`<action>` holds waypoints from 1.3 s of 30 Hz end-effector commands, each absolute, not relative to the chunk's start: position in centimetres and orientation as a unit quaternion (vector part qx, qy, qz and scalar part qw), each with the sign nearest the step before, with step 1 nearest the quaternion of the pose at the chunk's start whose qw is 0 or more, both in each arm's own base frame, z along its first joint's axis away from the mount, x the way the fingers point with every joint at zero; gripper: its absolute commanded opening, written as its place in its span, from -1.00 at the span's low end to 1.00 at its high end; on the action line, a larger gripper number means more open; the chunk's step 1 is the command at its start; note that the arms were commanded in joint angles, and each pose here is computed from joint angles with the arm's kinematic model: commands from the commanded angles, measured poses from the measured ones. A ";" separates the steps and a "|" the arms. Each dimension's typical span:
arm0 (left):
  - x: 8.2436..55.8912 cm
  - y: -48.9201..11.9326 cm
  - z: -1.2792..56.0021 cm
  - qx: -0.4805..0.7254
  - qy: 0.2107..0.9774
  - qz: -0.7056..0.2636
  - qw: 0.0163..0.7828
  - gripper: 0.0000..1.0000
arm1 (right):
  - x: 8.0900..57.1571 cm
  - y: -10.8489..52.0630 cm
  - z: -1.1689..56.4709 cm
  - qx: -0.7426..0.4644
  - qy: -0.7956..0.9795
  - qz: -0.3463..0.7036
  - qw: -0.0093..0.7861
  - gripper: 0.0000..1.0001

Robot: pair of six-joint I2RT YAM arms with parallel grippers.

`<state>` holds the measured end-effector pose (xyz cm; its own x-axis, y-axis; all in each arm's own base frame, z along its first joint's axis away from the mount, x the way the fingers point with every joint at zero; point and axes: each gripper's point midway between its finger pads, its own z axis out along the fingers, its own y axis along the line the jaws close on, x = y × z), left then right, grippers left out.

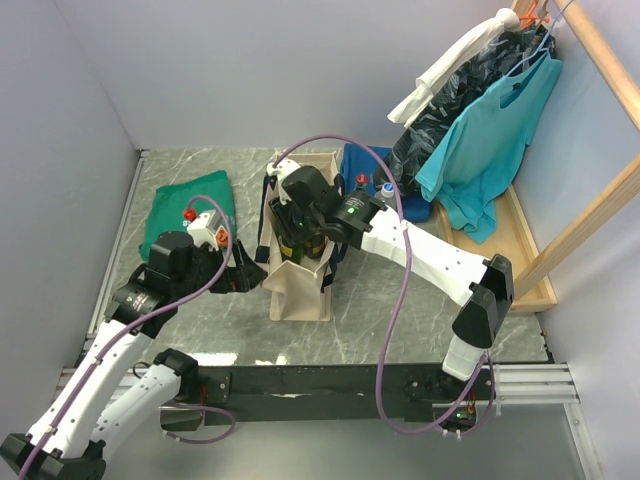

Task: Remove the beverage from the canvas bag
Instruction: Take out the drink from the canvas bag.

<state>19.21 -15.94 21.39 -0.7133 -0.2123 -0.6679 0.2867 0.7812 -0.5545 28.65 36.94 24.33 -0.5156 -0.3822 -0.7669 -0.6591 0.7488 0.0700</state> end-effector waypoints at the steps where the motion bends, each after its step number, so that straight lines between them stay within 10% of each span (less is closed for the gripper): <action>1: 19.4 -15.8 21.4 0.013 0.865 -0.327 0.380 0.97 | 29.0 37.6 33.7 -0.281 0.792 0.238 0.487 -1.00; 39: 19.6 -15.5 21.3 0.003 0.867 -0.319 0.383 0.97 | 28.0 35.2 41.6 -0.265 0.746 0.243 0.561 -1.00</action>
